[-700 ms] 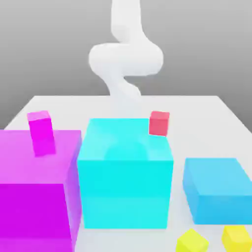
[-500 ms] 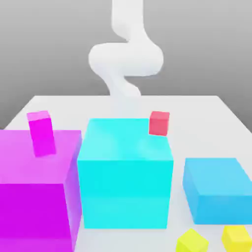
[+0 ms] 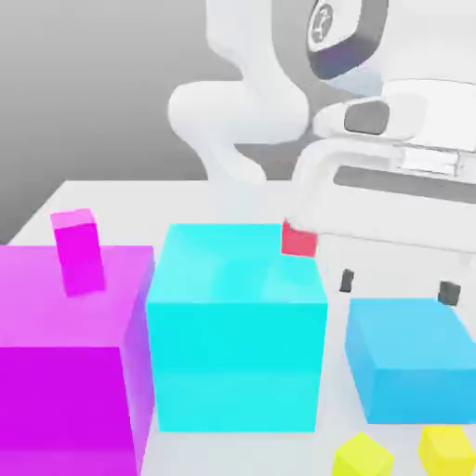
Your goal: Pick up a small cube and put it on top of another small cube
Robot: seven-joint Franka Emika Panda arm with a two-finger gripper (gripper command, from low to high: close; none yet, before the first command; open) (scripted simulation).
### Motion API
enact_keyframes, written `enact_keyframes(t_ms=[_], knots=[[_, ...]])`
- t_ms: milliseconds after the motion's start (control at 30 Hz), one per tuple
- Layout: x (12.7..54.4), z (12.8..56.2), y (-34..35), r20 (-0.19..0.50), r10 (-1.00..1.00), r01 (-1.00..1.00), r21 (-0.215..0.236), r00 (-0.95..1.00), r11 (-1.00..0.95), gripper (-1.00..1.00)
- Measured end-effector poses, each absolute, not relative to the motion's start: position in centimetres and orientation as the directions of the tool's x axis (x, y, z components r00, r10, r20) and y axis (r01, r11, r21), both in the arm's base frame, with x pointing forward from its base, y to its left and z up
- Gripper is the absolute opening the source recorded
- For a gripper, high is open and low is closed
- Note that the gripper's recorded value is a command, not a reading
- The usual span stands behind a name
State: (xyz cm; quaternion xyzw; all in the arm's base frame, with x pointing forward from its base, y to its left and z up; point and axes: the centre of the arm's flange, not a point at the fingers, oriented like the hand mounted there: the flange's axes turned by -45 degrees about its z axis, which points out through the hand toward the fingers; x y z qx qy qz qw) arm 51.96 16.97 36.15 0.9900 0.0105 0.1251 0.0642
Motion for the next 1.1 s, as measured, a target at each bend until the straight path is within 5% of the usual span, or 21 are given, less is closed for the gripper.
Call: enact_keyframes(t_ms=[367,500,533,733,900,1100], knots=[[48.6,20.6,25.1,0.024,0.04,0.039,0.017,0.999,-0.999,0.0],[48.1,14.7,26.0,0.002,0.038,0.038,-0.001,0.999,-0.999,0.0],[48.1,13.5,26.0,0.001,0.038,0.038,-0.001,0.999,-0.999,-1.0],[48.0,12.8,26.0,0.002,0.039,0.039,-0.002,0.999,-0.999,-1.0],[48.1,18.6,25.7,0.001,0.023,0.023,-0.002,1.0,-1.0,-1.0],[49.9,23.4,16.4,0.001,-0.403,-0.403,-0.001,0.915,-0.915,-1.0]])
